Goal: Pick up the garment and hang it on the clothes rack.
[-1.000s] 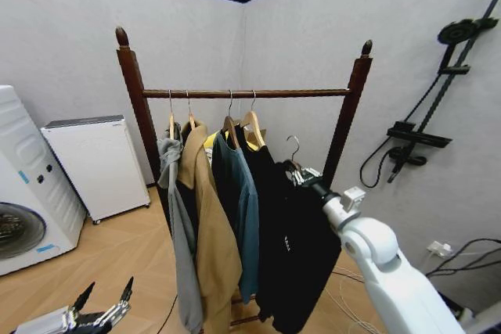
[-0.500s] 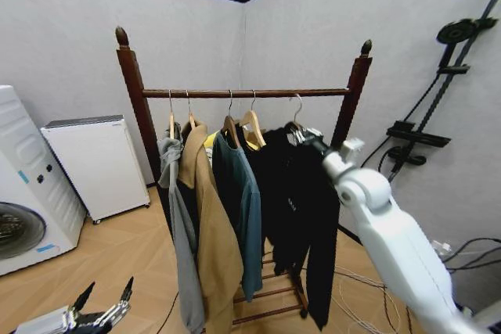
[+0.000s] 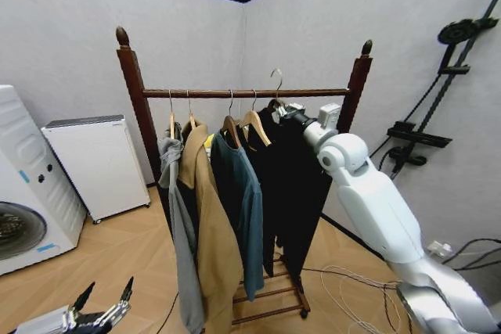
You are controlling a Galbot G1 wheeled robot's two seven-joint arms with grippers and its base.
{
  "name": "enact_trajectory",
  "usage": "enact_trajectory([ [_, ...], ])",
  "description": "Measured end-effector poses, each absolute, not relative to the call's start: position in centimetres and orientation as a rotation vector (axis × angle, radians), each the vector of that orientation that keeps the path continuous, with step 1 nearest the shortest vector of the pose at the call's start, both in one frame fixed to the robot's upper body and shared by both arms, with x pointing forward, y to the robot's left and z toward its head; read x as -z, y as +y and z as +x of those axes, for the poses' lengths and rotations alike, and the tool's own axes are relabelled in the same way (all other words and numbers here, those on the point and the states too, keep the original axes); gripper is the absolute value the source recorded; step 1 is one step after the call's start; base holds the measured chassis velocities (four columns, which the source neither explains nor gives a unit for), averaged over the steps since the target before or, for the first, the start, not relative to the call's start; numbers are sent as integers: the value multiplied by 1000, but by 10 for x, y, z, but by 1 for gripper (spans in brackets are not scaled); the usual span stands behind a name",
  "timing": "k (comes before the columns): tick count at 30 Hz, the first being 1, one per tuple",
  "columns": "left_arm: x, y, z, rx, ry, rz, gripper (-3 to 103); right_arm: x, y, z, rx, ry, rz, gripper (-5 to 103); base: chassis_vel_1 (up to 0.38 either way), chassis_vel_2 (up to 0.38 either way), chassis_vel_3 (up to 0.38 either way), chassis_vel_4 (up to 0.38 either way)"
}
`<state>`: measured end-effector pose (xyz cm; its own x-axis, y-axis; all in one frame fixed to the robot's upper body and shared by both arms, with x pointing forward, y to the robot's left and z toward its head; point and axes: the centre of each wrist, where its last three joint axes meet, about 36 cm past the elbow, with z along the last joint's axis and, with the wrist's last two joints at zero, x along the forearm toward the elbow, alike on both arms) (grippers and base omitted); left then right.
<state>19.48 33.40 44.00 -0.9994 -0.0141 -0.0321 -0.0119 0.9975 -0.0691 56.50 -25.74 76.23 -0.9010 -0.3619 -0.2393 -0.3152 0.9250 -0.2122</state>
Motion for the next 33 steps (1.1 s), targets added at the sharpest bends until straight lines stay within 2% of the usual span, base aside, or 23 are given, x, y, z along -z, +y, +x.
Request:
enact_trajectory([
  [6, -440, 334, 195, 107, 3107, -20, 100, -748, -256, 573, 228, 2849, -511, 9, 0, 0, 0, 0],
  [8, -440, 334, 195, 107, 3107, -20, 100, -748, -253, 565, 216, 2830, -519, 20, 0, 0, 0, 0],
  [10, -440, 334, 195, 107, 3107, -20, 100, -749, -253, 563, 214, 2825, -518, 20, 0, 0, 0, 0],
  [11, -440, 334, 195, 107, 3107, -20, 100, -750, -253, 560, 211, 2816, -518, 26, 0, 0, 0, 0],
  [12, -440, 334, 195, 107, 3107, -20, 100, -750, -253, 560, 211, 2816, -518, 26, 0, 0, 0, 0],
  [15, -440, 334, 195, 107, 3107, -20, 100, -752, -257, 538, 186, 2782, -523, 41, 0, 0, 0, 0],
  [16, -440, 334, 195, 107, 3107, -20, 100, -752, -257, 538, 186, 2782, -523, 41, 0, 0, 0, 0],
  [18, -440, 334, 195, 107, 3107, -21, 100, -742, -267, 514, 174, 2774, -522, 52, 0, 0, 0, 0],
  [19, -440, 334, 195, 107, 3107, -21, 100, -742, -267, 514, 174, 2774, -522, 52, 0, 0, 0, 0],
  [21, -440, 334, 195, 107, 3107, -20, 100, -716, -269, 472, 142, 2795, -538, 63, 0, 0, 0, 0],
  [22, -440, 334, 195, 107, 3107, -20, 100, -716, -269, 472, 142, 2795, -538, 63, 0, 0, 0, 0],
  [23, -440, 334, 195, 107, 3107, -20, 100, -712, -269, 460, 124, 2800, -534, 69, 0, 0, 0, 0],
  [24, -440, 334, 195, 107, 3107, -20, 100, -703, -268, 434, 88, 2808, -534, 80, 0, 0, 0, 0],
  [25, -440, 334, 195, 107, 3107, -20, 100, -703, -268, 434, 88, 2808, -534, 80, 0, 0, 0, 0],
  [27, -440, 334, 195, 107, 3107, -20, 100, -684, -267, 401, 46, 2868, -542, 90, 0, 0, 0, 0],
  [29, -440, 334, 195, 107, 3107, -21, 100, -672, -267, 389, 34, 2908, -540, 90, 0, 0, 0, 0],
  [30, -440, 334, 195, 107, 3107, -21, 100, -653, -267, 374, 32, 2956, -507, 99, 0, 0, 0, 0],
  [33, -440, 334, 195, 107, 3107, -20, 100, -635, -267, 359, 45, 2983, -442, 99, 0, 0, 0, 0],
])
